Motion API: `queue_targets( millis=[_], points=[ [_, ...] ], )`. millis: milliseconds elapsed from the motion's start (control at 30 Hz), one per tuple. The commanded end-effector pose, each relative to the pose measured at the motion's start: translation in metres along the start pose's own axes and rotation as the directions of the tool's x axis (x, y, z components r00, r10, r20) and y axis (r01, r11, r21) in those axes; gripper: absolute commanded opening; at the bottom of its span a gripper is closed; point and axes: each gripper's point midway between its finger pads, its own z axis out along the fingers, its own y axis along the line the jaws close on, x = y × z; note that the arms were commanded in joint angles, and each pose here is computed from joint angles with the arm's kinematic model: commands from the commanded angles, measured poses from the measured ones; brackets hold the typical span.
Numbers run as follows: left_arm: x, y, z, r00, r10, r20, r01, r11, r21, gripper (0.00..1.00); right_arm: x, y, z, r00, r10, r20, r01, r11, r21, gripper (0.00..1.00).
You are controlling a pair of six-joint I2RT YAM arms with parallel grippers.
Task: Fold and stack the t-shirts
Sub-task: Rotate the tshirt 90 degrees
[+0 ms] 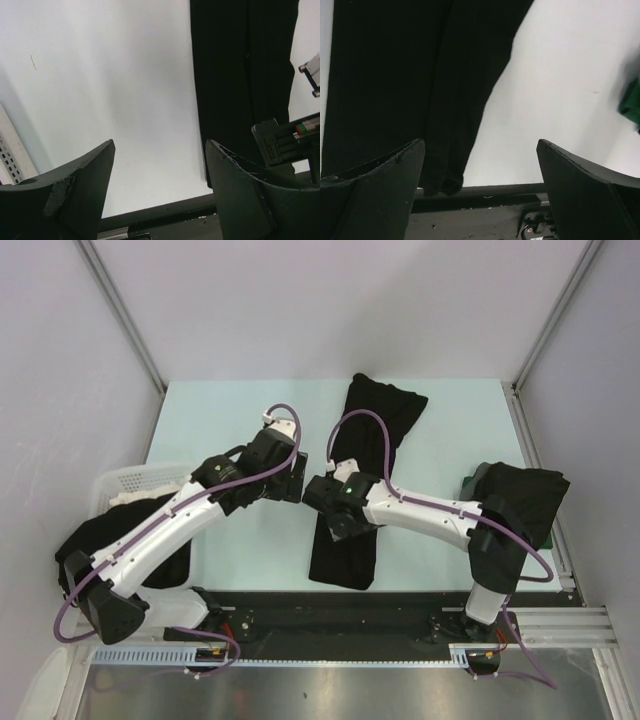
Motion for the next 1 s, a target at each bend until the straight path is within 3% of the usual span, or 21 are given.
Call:
queue_targets(
  millis=[0, 600, 967],
  points=[
    [0.004, 0.014, -0.013, 1.000, 0.004, 0.016, -0.003, 1.000, -0.029, 0.79, 0.000, 0.021, 0.003, 1.000, 0.021, -0.022, -0.023, 0.997, -0.069, 0.99],
    [0.016, 0.029, -0.018, 1.000, -0.001, 0.009, 0.002, 0.997, -0.077, 0.80, 0.043, 0.044, 0.012, 0.972, -0.105, -0.211, 0.074, 0.986, -0.148, 0.89],
    [0.018, 0.032, -0.019, 1.000, 0.004, 0.009, -0.003, 0.997, -0.081, 0.80, 0.066, 0.048, 0.017, 0.948, -0.148, -0.283, 0.113, 0.984, -0.136, 0.74]
  ],
)
